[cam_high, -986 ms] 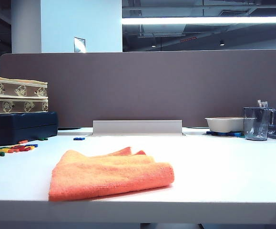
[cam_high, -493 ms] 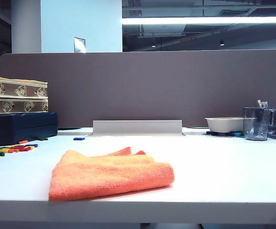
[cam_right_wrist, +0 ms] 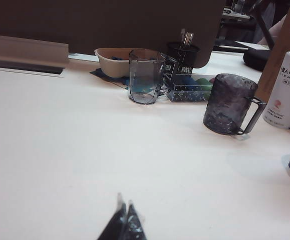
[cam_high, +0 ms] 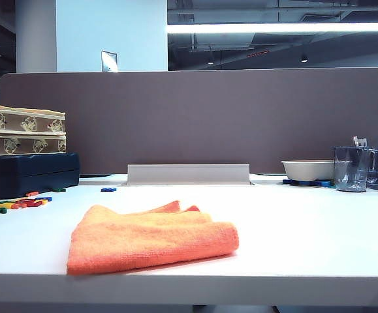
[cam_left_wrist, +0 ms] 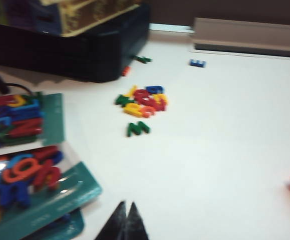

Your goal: Use an orange cloth to wipe the letter magnets on the table away for a distance.

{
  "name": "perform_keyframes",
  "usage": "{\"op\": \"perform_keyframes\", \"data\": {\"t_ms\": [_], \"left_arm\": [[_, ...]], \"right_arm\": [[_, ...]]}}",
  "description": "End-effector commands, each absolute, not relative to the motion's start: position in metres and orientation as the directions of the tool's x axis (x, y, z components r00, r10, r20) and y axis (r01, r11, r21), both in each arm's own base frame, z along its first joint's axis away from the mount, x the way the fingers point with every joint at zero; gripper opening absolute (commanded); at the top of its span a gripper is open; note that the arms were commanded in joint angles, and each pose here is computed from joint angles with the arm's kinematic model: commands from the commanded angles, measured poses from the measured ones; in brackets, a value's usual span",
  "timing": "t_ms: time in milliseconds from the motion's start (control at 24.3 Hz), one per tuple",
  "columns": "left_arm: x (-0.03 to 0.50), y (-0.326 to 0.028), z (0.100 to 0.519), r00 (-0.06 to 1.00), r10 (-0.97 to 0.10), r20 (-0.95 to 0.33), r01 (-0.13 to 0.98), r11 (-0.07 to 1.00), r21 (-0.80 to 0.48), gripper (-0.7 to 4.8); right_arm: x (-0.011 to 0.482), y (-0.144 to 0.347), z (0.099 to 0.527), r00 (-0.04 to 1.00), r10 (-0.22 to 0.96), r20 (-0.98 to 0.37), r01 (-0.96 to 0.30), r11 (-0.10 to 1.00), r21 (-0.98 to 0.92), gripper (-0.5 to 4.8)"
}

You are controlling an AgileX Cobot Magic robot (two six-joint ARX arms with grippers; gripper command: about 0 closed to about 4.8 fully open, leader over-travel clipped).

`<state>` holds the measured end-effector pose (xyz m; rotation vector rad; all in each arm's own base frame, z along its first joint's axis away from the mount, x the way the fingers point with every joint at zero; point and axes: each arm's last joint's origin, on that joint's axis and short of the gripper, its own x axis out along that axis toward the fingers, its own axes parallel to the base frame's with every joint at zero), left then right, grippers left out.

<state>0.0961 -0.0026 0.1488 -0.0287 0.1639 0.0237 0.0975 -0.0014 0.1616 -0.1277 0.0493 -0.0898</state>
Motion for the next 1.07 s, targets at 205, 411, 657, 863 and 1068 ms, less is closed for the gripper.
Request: {"op": "perform_keyframes", "data": {"t_ms": [205,411,657,863,1068], "left_arm": [[0.0969,-0.0052,0.1557,0.993,-0.068,-0.093,0.065,0.997,-0.036,-0.06],[0.097,-0.0052,0.1567,0.994,-0.067,-0.084,0.064,0.997,-0.036,-0.05],[0.097,-0.0052,0.1563,0.994,-0.069,-0.087,0.066,0.997,-0.036,-0.05],[0.097,-0.0052,0.1563,0.994,-0.069,-0.087,0.066,0.997,-0.036,-0.05],[0.097,-0.0052,0.1564,0.994,-0.069,-0.087,0.066,0.997,-0.036,-0.05]], "right_arm": [[0.097,-0.0014,0.1633,0.995,-0.094,-0.024,0.09,0.988,-0.126,-0.01],[0.097,-0.0015,0.1633,0.995,-0.094,-0.024,0.09,0.988,-0.126,-0.01],[0.097,-0.0015,0.1633,0.995,-0.094,-0.024,0.09,0.988,-0.126,-0.01],[0.097,-0.0015,0.1633,0.995,-0.094,-0.024,0.09,0.988,-0.126,-0.01],[0.097,-0.0015,0.1633,0.995,-0.094,-0.024,0.09,0.988,-0.126,-0.01]]}}
